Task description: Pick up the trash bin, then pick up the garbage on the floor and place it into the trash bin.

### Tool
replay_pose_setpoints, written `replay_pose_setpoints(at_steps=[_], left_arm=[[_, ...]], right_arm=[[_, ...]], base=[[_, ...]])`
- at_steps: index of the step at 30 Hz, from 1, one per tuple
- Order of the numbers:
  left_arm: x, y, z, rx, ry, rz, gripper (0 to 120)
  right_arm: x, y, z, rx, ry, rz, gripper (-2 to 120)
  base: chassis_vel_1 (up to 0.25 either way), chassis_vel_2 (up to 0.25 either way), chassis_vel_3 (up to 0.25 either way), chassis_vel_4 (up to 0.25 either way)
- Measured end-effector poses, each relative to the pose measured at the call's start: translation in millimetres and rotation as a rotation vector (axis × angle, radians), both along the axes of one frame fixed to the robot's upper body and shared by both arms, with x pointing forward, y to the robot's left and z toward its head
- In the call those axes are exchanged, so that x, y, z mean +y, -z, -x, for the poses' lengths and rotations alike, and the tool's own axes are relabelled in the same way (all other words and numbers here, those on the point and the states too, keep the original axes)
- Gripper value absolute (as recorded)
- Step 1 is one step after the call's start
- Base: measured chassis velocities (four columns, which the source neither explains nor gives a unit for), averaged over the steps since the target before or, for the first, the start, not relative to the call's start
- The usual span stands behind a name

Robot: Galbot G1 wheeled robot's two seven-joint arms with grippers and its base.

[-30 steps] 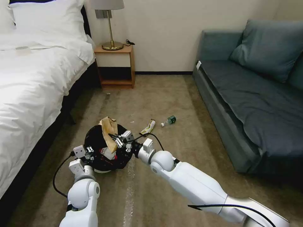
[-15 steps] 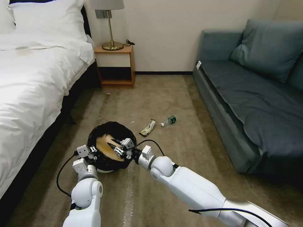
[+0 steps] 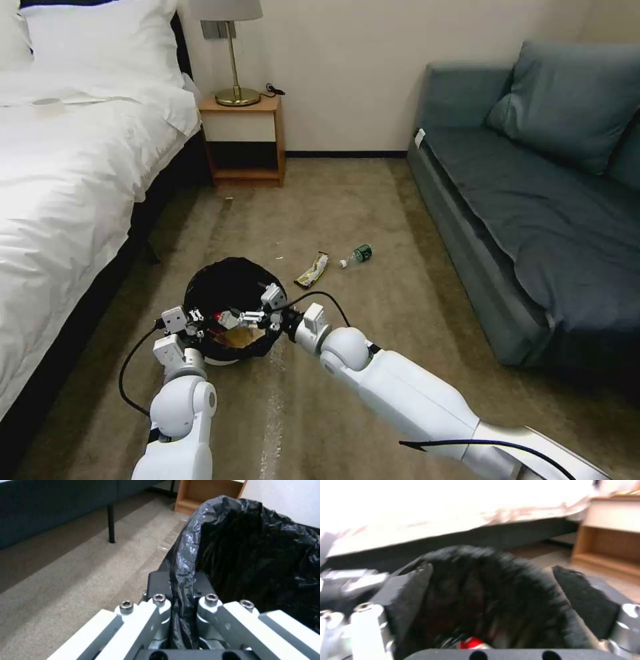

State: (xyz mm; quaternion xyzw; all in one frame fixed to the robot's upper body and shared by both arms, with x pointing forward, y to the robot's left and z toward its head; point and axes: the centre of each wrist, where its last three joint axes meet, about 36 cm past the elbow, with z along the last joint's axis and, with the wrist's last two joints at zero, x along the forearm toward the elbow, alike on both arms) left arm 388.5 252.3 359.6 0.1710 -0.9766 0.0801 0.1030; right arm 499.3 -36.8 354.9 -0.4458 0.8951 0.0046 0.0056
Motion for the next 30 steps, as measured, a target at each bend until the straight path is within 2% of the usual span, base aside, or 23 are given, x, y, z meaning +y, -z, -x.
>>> replay_pose_setpoints(at_steps=[1, 8, 18, 19, 21, 23, 30], left_arm=[[1.3, 0.8, -0.6, 0.002, -0.002, 0.000, 4], [5.2, -0.3, -0.6, 0.000, -0.005, -0.002, 4], [14.4, -3.6, 0.3, -0.007, -0.017, -0.007, 4], [16.6, -4.2, 0.2, -0.008, -0.019, -0.008, 4], [17.3, -4.6, 0.2, -0.009, -0.018, -0.008, 4], [21.6, -5.9, 0.9, -0.011, -0.021, -0.010, 4], [25.4, -7.4, 0.8, -0.015, -0.020, -0.010, 4]], right_arm=[[-2, -7, -4, -0.004, 0.037, -0.016, 99], [-19, -24, -16, -0.015, 0.141, -0.063, 100], [-82, -38, -28, -0.018, 0.377, -0.174, 100], [-97, -37, -25, -0.014, 0.434, -0.195, 100], [-103, -35, -23, -0.009, 0.458, -0.202, 100], [-128, -26, -10, 0.015, 0.543, -0.214, 100], [-170, -11, 17, 0.022, 0.637, -0.194, 100]], base=[[0.000, 0.000, 0.000, 0.000], [0.000, 0.000, 0.000, 0.000], [0.000, 0.000, 0.000, 0.000], [0.000, 0.000, 0.000, 0.000], [0.000, 0.000, 0.000, 0.000], [0.000, 0.000, 0.000, 0.000], [0.000, 0.000, 0.000, 0.000]])
